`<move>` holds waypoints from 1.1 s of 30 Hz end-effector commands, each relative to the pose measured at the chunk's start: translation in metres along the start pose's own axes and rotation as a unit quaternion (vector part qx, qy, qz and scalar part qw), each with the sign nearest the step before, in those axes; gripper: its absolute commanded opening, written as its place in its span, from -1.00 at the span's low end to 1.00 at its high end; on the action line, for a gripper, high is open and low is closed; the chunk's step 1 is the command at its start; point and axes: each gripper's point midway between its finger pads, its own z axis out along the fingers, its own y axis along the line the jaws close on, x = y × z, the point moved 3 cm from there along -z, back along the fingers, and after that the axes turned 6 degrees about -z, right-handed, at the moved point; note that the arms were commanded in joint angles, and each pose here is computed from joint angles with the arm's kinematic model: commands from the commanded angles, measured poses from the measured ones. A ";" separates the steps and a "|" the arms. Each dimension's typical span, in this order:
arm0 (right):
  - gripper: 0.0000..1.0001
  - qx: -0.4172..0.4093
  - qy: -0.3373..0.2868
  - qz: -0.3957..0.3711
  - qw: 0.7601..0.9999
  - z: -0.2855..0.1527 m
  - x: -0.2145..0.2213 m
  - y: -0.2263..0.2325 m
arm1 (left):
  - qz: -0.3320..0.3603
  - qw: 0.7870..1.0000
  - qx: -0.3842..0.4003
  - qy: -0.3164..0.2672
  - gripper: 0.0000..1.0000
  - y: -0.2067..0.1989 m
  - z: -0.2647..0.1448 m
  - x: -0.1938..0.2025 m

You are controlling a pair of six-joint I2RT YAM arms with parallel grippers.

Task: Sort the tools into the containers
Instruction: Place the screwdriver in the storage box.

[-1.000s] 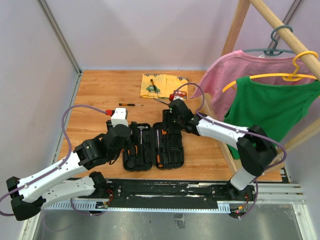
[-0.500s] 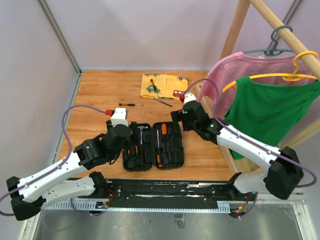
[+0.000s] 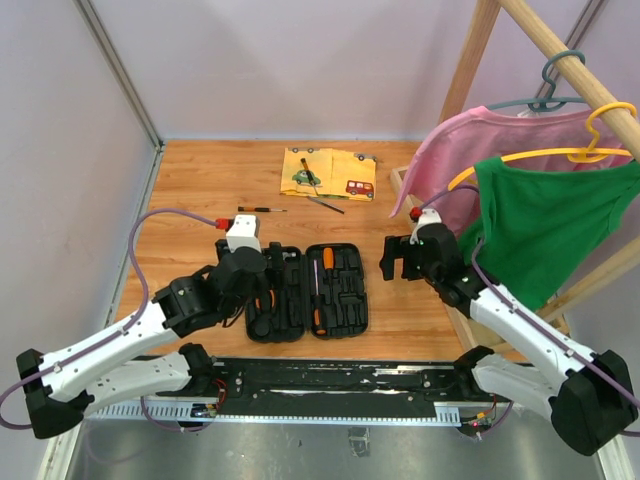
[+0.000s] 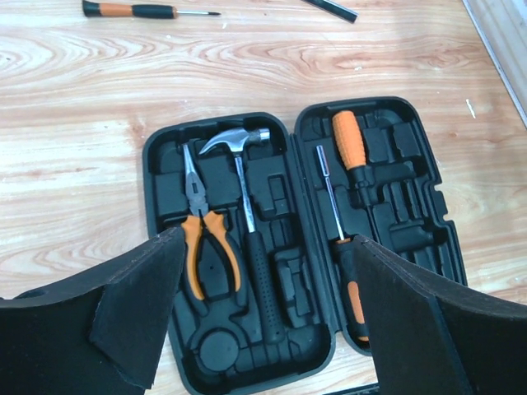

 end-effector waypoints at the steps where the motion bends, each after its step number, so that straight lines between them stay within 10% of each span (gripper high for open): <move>1: 0.97 -0.094 -0.034 0.039 0.994 -0.007 -0.010 0.020 | -0.025 0.999 0.025 -0.003 0.74 -0.023 0.009 -0.008; 10: 0.77 -0.154 -0.011 0.054 0.987 -0.015 0.004 0.037 | -0.017 0.999 0.042 0.024 0.74 -0.061 0.044 0.005; 21: 0.26 -0.198 0.028 0.086 0.976 -0.015 0.025 0.083 | -0.011 0.996 0.035 0.079 0.19 -0.089 0.110 0.025; 33: 0.20 -0.176 0.045 0.094 0.979 -0.009 0.039 0.102 | -0.008 0.987 0.010 0.163 -0.09 -0.090 0.163 0.066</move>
